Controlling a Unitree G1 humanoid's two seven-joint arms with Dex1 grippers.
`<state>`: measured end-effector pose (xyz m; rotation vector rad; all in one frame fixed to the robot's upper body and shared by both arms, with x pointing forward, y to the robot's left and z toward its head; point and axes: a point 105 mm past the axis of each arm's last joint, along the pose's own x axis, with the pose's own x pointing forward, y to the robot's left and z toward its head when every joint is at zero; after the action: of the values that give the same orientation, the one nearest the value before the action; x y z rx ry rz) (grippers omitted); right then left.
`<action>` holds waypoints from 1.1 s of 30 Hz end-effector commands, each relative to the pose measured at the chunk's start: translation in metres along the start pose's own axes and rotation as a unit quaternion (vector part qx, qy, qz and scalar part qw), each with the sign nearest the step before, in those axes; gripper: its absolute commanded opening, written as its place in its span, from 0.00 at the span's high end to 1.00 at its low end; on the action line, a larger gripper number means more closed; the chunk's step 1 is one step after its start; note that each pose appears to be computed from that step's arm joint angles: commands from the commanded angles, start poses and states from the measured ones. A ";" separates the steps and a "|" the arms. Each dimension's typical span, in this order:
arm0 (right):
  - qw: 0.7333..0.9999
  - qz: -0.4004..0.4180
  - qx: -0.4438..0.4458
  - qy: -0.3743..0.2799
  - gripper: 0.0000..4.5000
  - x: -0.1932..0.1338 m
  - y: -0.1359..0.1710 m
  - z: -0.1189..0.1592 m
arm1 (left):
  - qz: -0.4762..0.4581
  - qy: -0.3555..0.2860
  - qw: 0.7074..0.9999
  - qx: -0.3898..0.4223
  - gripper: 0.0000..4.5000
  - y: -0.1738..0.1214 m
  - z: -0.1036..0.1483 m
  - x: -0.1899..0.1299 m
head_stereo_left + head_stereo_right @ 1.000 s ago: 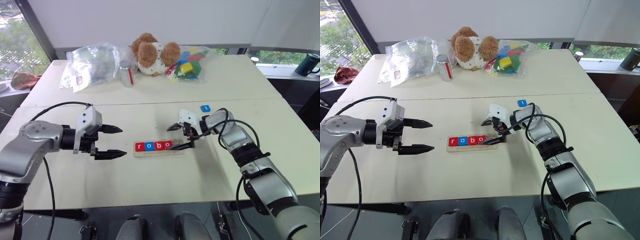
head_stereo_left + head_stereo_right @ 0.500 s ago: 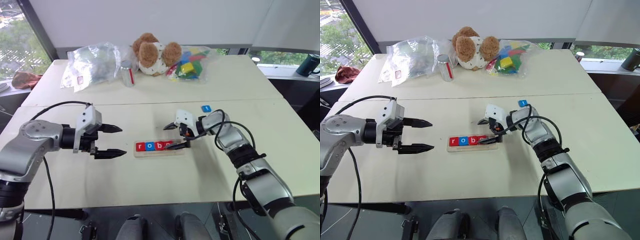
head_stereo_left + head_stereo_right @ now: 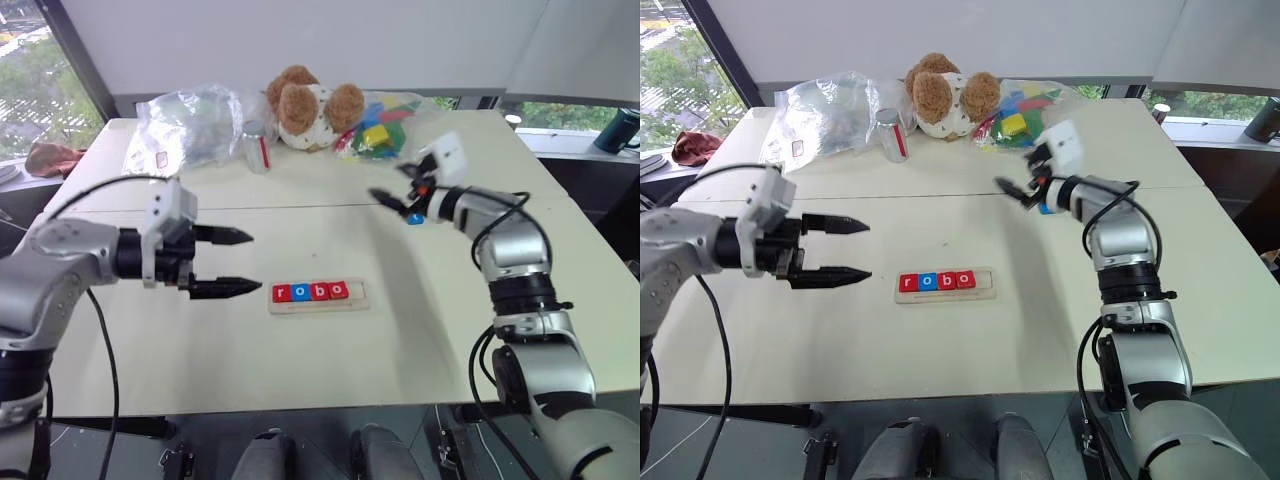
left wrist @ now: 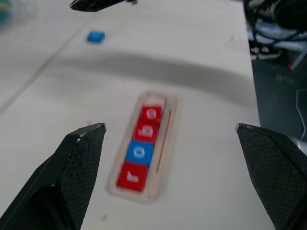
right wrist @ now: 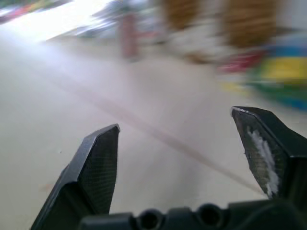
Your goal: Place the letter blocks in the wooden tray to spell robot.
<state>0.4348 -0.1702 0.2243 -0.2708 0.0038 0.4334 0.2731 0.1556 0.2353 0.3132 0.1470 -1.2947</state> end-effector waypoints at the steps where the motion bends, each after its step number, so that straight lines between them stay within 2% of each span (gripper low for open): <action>1: 0.994 -0.095 0.034 0.030 0.11 0.003 -0.022 -0.015 | -0.003 -0.002 1.000 0.013 0.00 0.001 0.010 -0.005; 8: 0.981 -0.138 0.101 0.090 0.11 0.023 -0.022 -0.064 | 0.050 0.017 0.998 0.030 0.00 0.028 -0.010 -0.007; 20: 0.976 -0.146 0.094 0.133 0.11 0.033 -0.007 -0.097 | 0.071 0.027 0.997 0.018 0.00 0.032 -0.028 -0.011; 23: 0.973 -0.156 0.082 0.148 0.30 0.032 -0.005 -0.106 | 0.073 0.025 0.997 0.016 0.00 0.031 -0.028 -0.011; 27: 0.974 -0.151 0.073 0.153 0.74 0.033 0.001 -0.111 | 0.076 0.025 0.997 0.014 0.00 0.030 -0.029 -0.012; 30: 0.974 -0.159 0.072 0.144 0.75 0.033 -0.001 -0.108 | 0.072 0.025 0.997 0.013 0.00 0.028 -0.029 -0.010; 33: 0.972 -0.198 0.072 0.109 0.75 0.029 -0.018 -0.093 | 0.059 0.027 0.998 0.016 0.00 0.022 -0.029 -0.006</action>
<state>0.4702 -0.1884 0.1159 -0.1784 0.2679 0.0510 0.2992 0.1786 0.2008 0.3560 0.2003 -1.1561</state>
